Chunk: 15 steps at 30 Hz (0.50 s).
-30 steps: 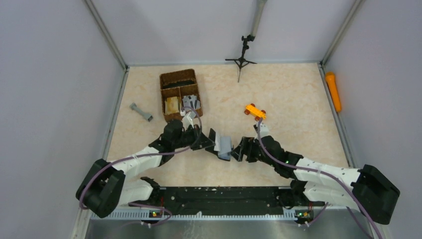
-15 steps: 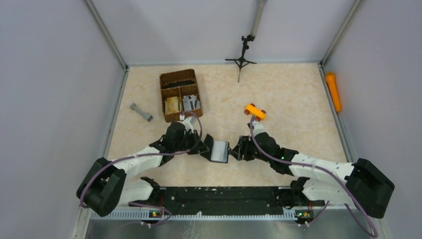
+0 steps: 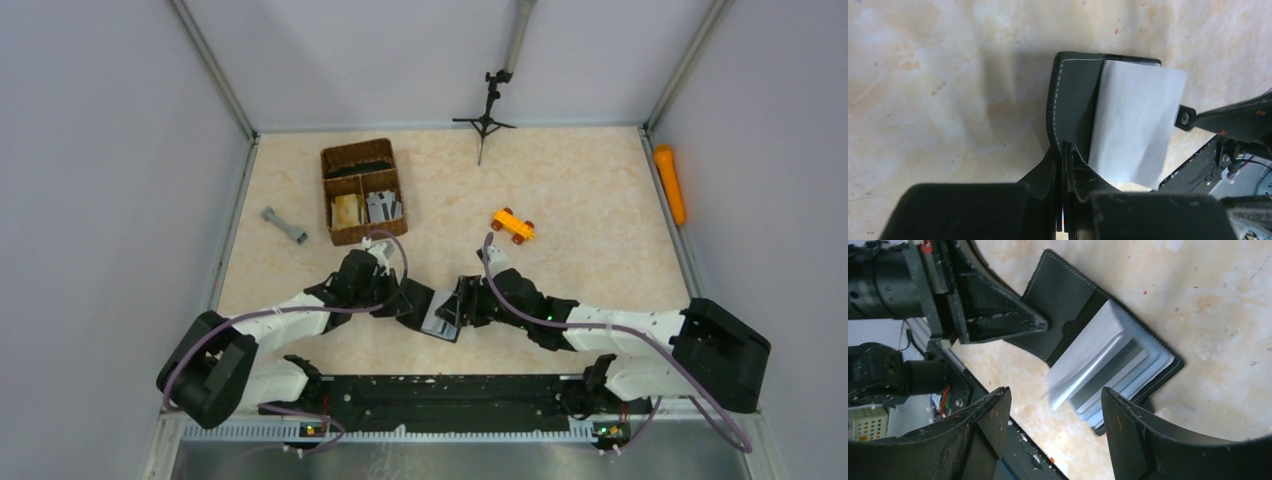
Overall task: Take the credit cards out of the card holder
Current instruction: Remove the credit card from the card holder.
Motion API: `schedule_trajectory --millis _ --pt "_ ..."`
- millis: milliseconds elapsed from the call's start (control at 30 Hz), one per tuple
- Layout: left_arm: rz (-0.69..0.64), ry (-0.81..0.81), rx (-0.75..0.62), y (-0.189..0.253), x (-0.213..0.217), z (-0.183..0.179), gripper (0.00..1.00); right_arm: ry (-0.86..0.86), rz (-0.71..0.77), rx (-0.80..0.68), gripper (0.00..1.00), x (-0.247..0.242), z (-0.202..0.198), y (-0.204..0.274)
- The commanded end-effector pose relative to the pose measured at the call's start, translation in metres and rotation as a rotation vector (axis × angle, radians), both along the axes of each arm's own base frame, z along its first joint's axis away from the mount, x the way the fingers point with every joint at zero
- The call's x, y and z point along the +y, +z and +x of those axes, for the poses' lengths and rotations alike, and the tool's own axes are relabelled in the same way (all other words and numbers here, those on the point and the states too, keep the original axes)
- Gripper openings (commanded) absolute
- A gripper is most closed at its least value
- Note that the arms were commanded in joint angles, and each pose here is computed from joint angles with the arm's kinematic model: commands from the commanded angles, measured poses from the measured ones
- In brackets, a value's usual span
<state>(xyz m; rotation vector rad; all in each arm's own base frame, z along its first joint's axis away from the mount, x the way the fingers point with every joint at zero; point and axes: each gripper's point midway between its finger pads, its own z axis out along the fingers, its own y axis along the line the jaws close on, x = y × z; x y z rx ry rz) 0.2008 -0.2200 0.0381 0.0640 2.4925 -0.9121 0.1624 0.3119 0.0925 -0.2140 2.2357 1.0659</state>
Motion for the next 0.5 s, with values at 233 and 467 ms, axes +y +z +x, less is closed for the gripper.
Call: schedule_trajectory --millis 233,467 --pt "0.081 -0.019 0.051 -0.016 0.009 -0.011 0.05 -0.057 0.045 0.011 0.69 0.022 0.018 0.003" --pt "0.008 -0.044 0.028 -0.009 -0.001 -0.012 0.06 0.011 0.096 0.031 0.59 0.042 0.014 0.004"
